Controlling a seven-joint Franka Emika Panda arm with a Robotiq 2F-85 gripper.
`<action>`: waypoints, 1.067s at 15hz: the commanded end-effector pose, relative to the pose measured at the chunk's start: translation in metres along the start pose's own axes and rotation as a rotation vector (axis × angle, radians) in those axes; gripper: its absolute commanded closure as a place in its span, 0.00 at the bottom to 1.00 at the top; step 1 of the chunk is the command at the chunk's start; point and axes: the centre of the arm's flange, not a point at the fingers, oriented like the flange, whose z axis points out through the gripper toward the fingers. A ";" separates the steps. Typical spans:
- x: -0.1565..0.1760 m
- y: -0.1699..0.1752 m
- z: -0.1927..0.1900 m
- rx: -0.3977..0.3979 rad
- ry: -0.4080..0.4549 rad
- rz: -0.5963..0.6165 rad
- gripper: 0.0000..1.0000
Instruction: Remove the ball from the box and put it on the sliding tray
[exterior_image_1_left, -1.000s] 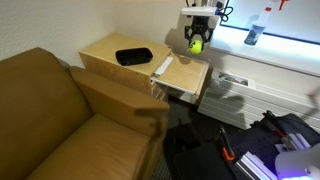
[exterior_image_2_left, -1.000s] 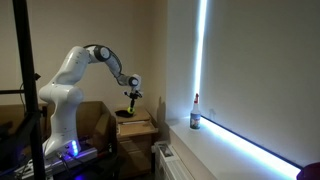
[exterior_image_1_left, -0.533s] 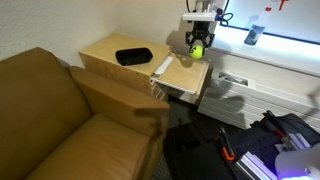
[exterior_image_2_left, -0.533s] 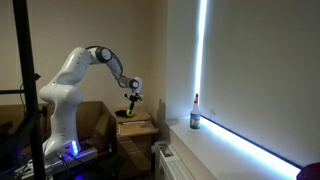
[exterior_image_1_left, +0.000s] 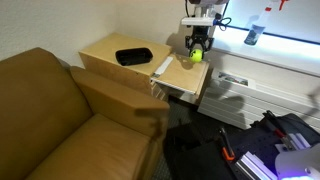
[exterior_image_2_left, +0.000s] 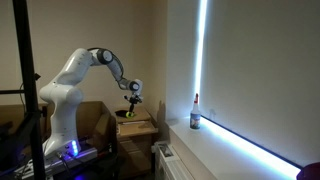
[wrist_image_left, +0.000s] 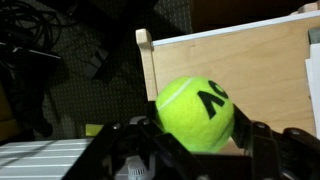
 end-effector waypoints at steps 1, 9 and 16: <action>0.011 -0.008 0.017 -0.052 -0.005 0.030 0.56; 0.004 -0.033 0.066 -0.191 -0.086 -0.031 0.56; -0.014 -0.015 0.057 -0.102 0.074 0.082 0.56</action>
